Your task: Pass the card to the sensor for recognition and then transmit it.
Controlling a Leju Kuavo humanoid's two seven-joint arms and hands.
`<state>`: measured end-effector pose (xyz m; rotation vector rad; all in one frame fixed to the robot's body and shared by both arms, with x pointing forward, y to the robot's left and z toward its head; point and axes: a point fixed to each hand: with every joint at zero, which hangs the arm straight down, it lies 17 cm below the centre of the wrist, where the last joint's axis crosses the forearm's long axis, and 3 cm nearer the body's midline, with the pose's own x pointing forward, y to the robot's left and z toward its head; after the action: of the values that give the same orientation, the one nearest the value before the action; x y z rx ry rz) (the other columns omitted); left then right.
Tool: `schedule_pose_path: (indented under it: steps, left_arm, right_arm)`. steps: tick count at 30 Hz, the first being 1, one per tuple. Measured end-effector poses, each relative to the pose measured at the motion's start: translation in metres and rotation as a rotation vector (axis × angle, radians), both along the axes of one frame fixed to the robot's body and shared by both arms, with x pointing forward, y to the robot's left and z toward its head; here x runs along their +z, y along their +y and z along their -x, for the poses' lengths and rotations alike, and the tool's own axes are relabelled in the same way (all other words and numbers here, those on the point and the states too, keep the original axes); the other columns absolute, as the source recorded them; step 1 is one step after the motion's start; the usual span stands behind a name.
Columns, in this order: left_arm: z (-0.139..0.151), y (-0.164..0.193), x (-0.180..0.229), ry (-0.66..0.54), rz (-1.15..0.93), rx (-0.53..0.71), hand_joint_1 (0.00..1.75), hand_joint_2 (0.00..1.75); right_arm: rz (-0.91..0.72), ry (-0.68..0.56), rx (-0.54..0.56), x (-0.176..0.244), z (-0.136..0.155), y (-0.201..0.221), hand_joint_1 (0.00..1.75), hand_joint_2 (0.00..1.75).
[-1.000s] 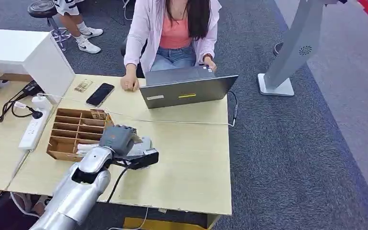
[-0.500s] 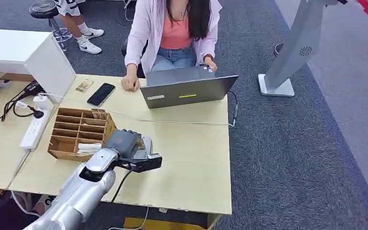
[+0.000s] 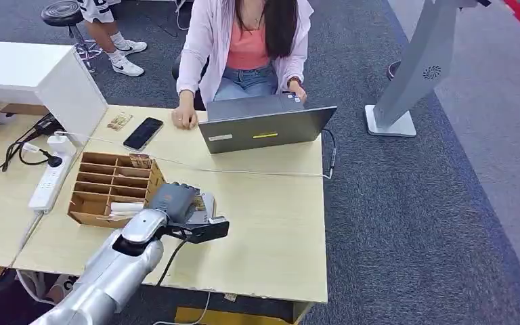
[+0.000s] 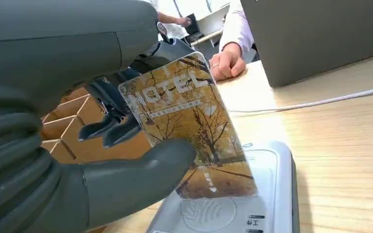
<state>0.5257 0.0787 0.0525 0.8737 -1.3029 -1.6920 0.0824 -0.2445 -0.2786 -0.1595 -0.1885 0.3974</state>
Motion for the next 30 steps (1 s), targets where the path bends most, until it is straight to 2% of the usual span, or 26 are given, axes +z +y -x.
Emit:
schedule_pose_path:
  steps: [3, 6, 12, 19, 30]
  left_arm:
    - [-0.006, 0.002, 0.024, -0.14, 0.047, 0.033, 1.75, 1.75]
    - [-0.009, 0.001, 0.086, -0.398, 0.134, 0.028, 1.75, 1.75]
    - [-0.011, 0.033, 0.178, -0.705, 0.242, 0.027, 1.75, 1.75]
    - [-0.027, 0.09, 0.231, -0.853, 0.252, 0.096, 1.75, 1.75]
    - [-0.046, 0.135, 0.259, -0.918, 0.217, 0.169, 1.75, 1.75]
  right_arm:
    - [0.0, 0.001, 0.002, 0.0, 0.001, 0.0, 0.0, 0.0]
    - [0.002, 0.0, 0.016, 0.0, 0.001, 0.0, 0.0, 0.0]
    - [0.002, -0.011, 0.046, 0.0, -0.001, 0.001, 0.0, 0.0]
    - [0.004, -0.019, 0.082, 0.001, -0.003, 0.002, 0.0, 0.0]
    - [0.003, -0.022, 0.108, 0.001, -0.005, 0.005, 0.0, 0.0]
